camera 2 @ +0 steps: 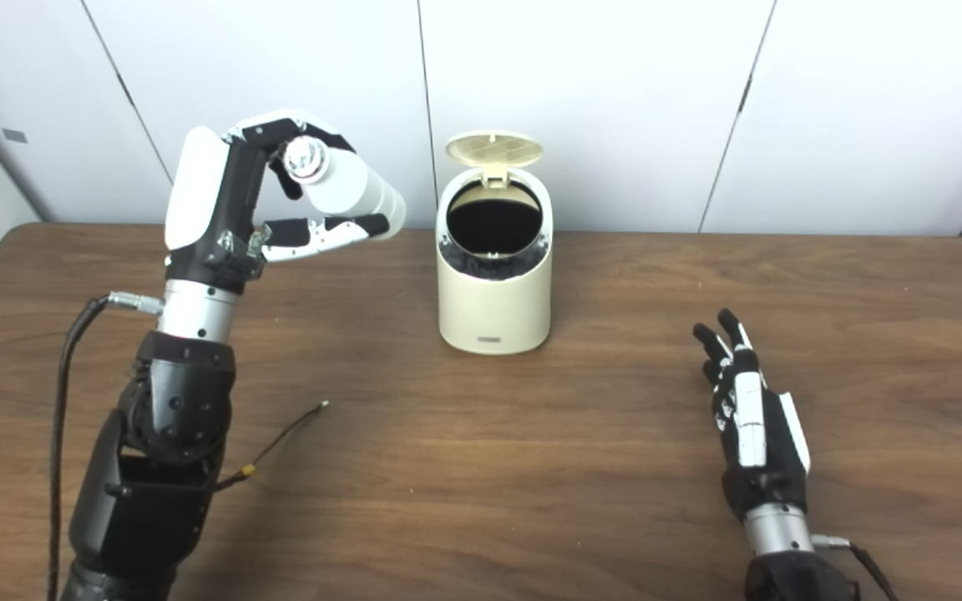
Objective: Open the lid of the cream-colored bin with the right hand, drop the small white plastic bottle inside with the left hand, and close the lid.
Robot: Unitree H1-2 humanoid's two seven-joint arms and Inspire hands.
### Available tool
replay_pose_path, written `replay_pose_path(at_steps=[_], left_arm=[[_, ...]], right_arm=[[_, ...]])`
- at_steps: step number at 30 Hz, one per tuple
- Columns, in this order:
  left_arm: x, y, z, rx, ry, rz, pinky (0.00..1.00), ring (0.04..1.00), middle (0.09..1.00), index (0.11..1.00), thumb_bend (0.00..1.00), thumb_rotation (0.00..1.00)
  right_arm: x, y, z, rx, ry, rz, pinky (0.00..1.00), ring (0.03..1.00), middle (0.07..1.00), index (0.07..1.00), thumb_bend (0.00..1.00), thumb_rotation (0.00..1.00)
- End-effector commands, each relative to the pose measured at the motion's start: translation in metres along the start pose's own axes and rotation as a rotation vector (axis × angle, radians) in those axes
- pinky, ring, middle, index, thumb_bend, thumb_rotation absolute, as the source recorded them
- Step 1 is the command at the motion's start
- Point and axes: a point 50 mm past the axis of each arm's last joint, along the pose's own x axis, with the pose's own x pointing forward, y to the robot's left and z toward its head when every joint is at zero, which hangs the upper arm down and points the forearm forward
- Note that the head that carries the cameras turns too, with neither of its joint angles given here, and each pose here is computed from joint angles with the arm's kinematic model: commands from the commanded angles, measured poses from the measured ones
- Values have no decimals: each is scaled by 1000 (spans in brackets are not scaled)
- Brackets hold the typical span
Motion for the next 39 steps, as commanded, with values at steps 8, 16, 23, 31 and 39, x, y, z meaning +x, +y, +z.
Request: replay_pose_path(at_steps=[8, 16, 23, 31, 39], left_arm=[[26, -10, 30, -9, -122, 48, 297, 380, 518, 496, 498, 0], [33, -38, 23, -67, -136, 13, 357, 403, 509, 492, 500, 0], [38, -60, 13, -48, -153, -10, 360, 398, 517, 491, 499, 0], [41, -70, 9, -63, -146, -12, 360, 394, 525, 490, 498, 0], [46, -72, 7, -55, -155, -2, 358, 393, 529, 487, 498, 0]], right_arm=[[2, 7, -11, 12, 12, -6, 1000, 974, 895, 958, 600, 977], [4, 12, -13, 14, 6, -2, 1000, 963, 898, 964, 618, 963], [5, 16, -12, 21, 3, -12, 1000, 958, 894, 960, 614, 939], [5, 19, -11, 27, -5, -3, 1000, 962, 896, 965, 611, 934], [6, 20, -13, 21, -7, 4, 1000, 967, 900, 969, 627, 942]])
